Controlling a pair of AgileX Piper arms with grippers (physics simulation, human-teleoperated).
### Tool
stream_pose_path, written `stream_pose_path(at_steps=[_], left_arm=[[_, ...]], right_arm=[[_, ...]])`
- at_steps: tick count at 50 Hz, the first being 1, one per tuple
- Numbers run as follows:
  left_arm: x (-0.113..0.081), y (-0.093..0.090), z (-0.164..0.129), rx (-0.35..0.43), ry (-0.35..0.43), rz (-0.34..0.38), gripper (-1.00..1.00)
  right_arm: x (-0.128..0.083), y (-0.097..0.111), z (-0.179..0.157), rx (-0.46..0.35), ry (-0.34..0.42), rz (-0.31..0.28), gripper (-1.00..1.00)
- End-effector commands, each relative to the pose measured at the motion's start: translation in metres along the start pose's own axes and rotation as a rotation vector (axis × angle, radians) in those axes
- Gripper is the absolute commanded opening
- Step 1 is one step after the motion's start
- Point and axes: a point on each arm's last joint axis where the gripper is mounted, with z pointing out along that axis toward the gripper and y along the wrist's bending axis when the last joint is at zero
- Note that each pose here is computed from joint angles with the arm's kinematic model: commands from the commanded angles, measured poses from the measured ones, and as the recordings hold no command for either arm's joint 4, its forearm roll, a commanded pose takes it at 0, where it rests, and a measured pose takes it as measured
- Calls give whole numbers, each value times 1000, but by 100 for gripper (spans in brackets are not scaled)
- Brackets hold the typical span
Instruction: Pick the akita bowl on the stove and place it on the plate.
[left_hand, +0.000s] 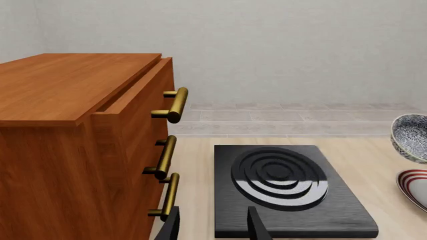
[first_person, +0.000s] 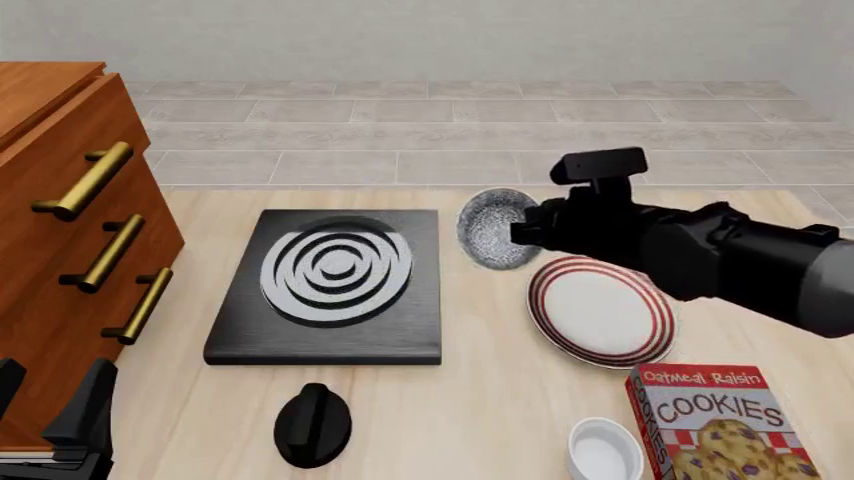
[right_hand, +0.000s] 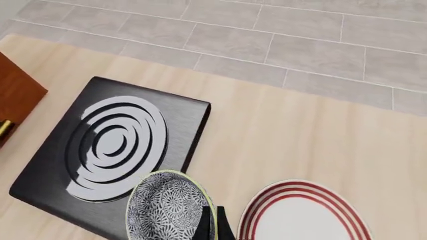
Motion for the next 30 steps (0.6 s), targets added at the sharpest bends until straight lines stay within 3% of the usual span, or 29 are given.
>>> stream_pose_path(at_steps=[1, 30], left_arm=[[0, 0, 0, 0, 0, 0, 100], [0, 0, 0, 0, 0, 0, 100]], right_arm=[[4, -16, -6, 37, -24, 56, -100], [33, -59, -6, 151, -33, 106, -100]])
